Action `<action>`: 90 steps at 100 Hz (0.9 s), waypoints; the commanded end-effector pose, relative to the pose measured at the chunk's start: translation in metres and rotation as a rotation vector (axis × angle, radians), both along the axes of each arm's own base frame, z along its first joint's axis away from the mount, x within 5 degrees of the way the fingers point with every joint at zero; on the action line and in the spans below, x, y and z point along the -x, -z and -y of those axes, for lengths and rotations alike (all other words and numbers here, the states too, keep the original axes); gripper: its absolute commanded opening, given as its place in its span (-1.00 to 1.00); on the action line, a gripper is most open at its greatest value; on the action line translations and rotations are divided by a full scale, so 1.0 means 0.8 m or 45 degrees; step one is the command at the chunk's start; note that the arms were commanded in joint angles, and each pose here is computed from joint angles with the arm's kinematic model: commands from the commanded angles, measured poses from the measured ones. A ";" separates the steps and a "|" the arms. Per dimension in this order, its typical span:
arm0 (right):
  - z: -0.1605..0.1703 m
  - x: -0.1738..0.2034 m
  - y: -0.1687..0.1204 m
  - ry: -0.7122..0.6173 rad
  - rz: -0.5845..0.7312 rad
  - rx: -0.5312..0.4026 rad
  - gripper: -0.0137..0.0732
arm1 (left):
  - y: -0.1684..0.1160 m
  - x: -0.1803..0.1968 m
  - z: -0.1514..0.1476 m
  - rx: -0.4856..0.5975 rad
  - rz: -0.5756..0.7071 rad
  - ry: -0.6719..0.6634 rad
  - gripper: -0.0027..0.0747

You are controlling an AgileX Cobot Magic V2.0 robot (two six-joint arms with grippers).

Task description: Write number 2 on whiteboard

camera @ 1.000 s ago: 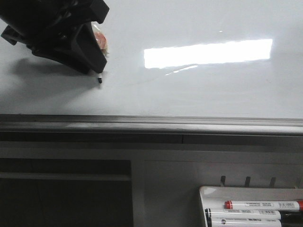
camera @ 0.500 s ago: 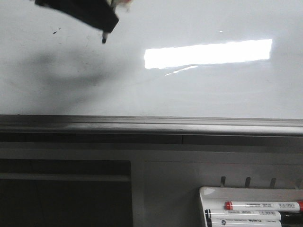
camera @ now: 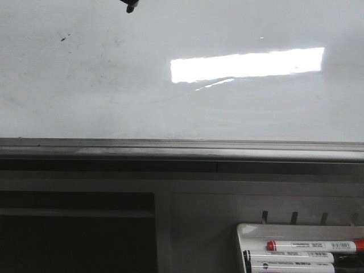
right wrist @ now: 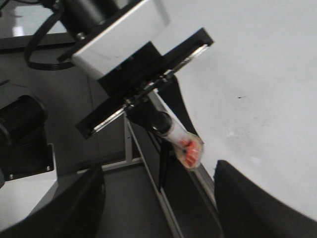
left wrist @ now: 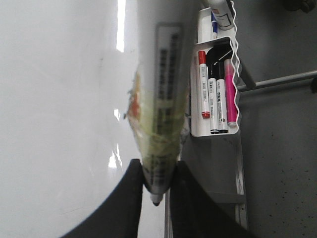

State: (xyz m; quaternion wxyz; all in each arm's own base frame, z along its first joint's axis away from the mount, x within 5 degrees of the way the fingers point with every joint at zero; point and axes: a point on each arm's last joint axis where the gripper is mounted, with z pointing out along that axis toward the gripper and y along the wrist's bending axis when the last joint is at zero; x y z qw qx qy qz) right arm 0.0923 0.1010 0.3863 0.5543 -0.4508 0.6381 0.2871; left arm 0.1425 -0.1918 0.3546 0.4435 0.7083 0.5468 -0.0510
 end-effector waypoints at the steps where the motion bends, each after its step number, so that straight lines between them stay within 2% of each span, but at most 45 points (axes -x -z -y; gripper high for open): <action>1: -0.014 -0.018 -0.019 0.011 0.036 -0.064 0.28 | -0.025 0.003 0.000 0.111 0.073 -0.002 -0.98; 14: -0.033 -0.037 -0.022 0.013 0.025 -0.075 0.28 | -0.024 0.003 -0.001 0.104 0.068 0.000 -0.98; 37: -0.073 -0.060 -0.015 -0.084 -0.053 -0.029 0.25 | -0.023 0.004 -0.001 0.098 0.062 0.002 -0.98; 42: -0.078 -0.065 -0.010 -0.083 -0.082 -0.029 0.13 | -0.023 0.004 -0.001 0.098 0.062 0.002 -0.98; 47: -0.081 -0.069 -0.006 -0.083 -0.100 -0.020 -0.10 | -0.023 0.004 -0.001 0.098 0.062 0.002 -0.98; 60: -0.086 -0.074 0.000 -0.091 -0.125 -0.002 -0.87 | -0.024 0.004 -0.001 0.100 0.064 0.002 -0.98; 71: -0.086 -0.075 0.001 -0.091 -0.127 0.003 -0.85 | -0.031 0.005 -0.004 0.160 0.063 -0.030 -0.97; 80: -0.085 -0.080 -0.001 -0.035 -0.088 -0.006 -0.85 | -0.043 0.008 -0.010 0.271 0.053 -0.088 -0.73; 90: -0.080 -0.090 -0.007 0.076 0.021 -0.021 -0.85 | -0.058 0.013 -0.027 0.399 0.002 -0.186 -0.19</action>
